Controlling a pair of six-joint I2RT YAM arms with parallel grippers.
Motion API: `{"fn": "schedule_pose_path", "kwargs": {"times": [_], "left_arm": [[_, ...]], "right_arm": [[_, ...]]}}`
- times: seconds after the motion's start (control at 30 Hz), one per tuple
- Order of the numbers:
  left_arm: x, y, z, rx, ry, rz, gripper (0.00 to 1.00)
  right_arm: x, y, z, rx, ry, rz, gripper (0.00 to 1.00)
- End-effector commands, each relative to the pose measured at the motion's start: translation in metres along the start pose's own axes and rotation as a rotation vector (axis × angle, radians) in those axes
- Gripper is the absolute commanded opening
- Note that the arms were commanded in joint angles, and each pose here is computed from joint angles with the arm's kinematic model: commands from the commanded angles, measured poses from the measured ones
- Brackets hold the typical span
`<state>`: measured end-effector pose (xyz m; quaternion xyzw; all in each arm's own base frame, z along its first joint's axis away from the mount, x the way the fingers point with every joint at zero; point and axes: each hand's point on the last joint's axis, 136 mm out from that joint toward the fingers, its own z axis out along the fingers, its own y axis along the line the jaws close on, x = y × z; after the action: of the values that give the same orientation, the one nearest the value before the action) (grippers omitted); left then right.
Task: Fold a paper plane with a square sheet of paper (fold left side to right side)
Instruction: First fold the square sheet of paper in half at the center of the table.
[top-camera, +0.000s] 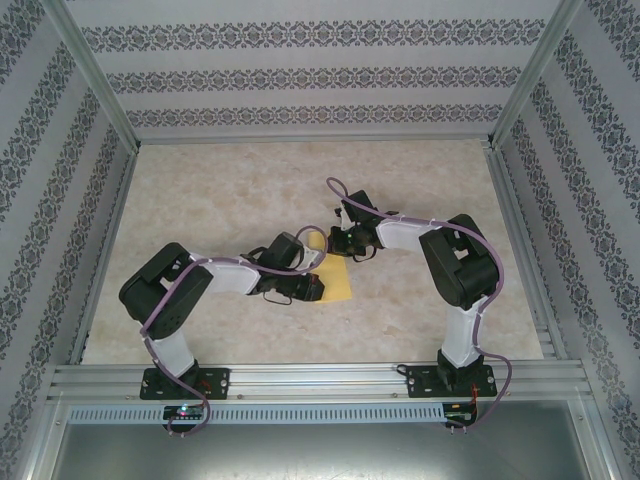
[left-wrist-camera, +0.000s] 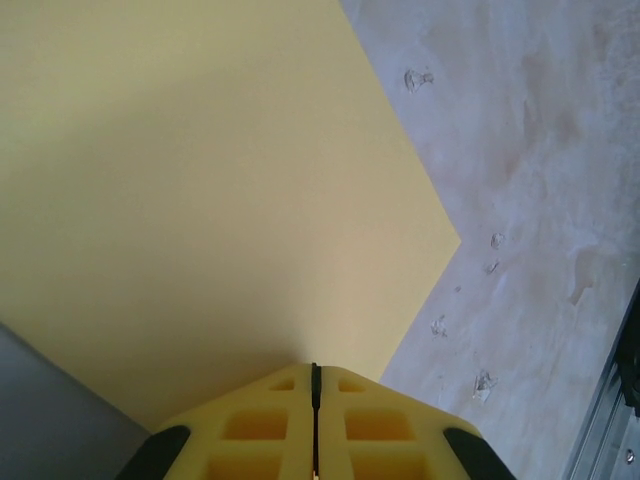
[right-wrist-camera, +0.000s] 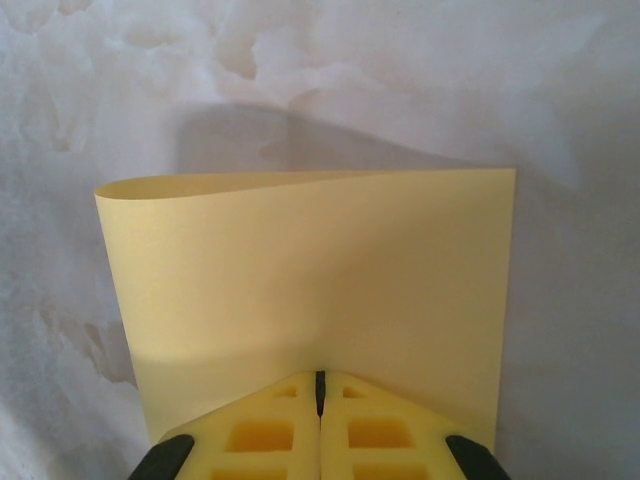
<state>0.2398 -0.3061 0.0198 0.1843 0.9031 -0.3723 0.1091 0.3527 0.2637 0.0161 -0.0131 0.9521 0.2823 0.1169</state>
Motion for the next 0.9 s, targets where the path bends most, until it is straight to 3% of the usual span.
{"fn": "schedule_pose_path", "kwargs": {"times": [0.0,0.63,0.87], "left_arm": [[0.035,0.007,0.002,-0.032,0.088,-0.023,0.09],[0.061,0.001,-0.011,-0.053,0.134,-0.02,0.08],[0.036,-0.024,-0.029,0.015,0.042,-0.001,0.07]], "right_arm": [[0.021,-0.022,0.004,0.106,0.064,0.003,0.05],[0.021,-0.023,0.006,0.112,0.073,0.002,0.05],[0.018,-0.019,0.005,0.101,0.065,-0.007,0.05]]}}
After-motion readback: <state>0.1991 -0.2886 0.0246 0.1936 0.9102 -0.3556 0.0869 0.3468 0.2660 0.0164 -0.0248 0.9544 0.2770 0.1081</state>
